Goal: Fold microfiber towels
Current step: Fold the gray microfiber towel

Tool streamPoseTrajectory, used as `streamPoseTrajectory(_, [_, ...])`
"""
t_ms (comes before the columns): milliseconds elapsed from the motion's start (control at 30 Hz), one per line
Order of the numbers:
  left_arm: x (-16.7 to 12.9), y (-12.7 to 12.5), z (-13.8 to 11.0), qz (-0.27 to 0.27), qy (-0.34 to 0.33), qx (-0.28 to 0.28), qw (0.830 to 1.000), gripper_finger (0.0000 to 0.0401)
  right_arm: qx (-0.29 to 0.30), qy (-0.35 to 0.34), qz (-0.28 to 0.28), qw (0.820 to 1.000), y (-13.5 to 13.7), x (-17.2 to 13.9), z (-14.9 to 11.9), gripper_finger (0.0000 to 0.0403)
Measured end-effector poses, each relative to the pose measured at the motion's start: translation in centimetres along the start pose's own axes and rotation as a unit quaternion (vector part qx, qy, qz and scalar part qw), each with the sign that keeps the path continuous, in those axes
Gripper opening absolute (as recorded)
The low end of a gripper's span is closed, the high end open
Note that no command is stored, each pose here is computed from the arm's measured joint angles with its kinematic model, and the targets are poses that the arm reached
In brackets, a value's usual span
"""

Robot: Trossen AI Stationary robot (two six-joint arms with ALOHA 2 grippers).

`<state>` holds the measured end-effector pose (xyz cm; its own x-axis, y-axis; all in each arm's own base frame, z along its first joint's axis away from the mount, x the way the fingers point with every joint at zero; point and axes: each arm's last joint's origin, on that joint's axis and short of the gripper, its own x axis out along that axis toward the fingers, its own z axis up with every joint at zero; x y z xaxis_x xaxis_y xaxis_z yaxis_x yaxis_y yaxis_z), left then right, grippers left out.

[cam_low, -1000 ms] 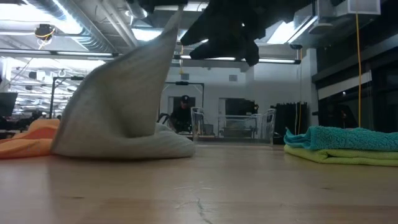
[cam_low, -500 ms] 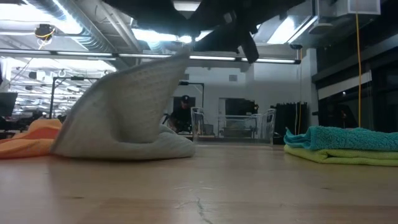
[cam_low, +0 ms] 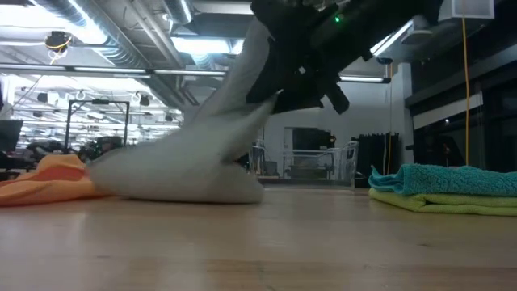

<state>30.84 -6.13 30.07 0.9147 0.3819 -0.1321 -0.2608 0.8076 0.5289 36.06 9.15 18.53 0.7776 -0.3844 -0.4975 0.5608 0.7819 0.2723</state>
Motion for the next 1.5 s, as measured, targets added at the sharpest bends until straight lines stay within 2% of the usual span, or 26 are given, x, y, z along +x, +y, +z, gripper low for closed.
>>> streamPoseTrajectory(167, [-0.4, 1.0, 2.6, 0.04, -0.007, 0.038, 0.998, 0.0, 0.003, 0.024, -0.032, 0.999, -0.9, 0.2, -0.3, 0.0161])
streamPoseTrajectory(367, [-1.2, 1.9, 4.3, 0.127, 0.054, 0.094, 0.986, 0.0, -0.008, 0.037, -0.046, 0.998, -1.3, 0.3, -0.5, 0.0161])
streamPoseTrajectory(567, [-2.1, 2.8, 5.4, 0.226, 0.133, 0.145, 0.954, 0.0, -0.036, 0.063, -0.072, 0.995, -1.9, 0.2, -1.0, 0.0161])
streamPoseTrajectory(700, [-2.5, 3.7, 6.0, 0.286, 0.193, 0.166, 0.924, 0.0, -0.042, 0.081, -0.071, 0.993, -2.1, 0.1, -1.2, 0.0161])
streamPoseTrajectory(900, [-2.6, 4.4, 6.0, 0.297, 0.196, 0.151, 0.922, 0.0, -0.022, 0.066, -0.005, 0.998, -0.3, -0.6, -1.3, 0.0161])
streamPoseTrajectory(1033, [-1.9, 4.9, 5.2, 0.308, 0.209, 0.15, 0.916, 0.0, -0.045, 0.02, 0.073, 0.996, 2.1, -1.0, -1.7, 0.0161])
streamPoseTrajectory(1200, [-0.9, 5.6, 4.4, 0.294, 0.189, 0.129, 0.928, 0.0, -0.081, -0.032, 0.162, 0.983, 4.1, 1.3, -4.2, 0.0161])
streamPoseTrajectory(1333, [-0.4, 6.1, 4.0, 0.289, 0.179, 0.112, 0.934, 0.0, -0.114, -0.046, 0.15, 0.981, 4.8, 4.6, -5.3, 0.0161])
streamPoseTrajectory(1433, [-0.2, 6.3, 3.9, 0.285, 0.172, 0.1, 0.937, 0.0, -0.148, -0.082, 0.145, 0.975, 6.3, 6.8, -3.7, 0.0161])
streamPoseTrajectory(1500, [-0.1, 6.3, 3.8, 0.281, 0.172, 0.097, 0.939, 0.0, -0.169, -0.089, 0.119, 0.974, 6.9, 8.6, -2.8, 0.0161])
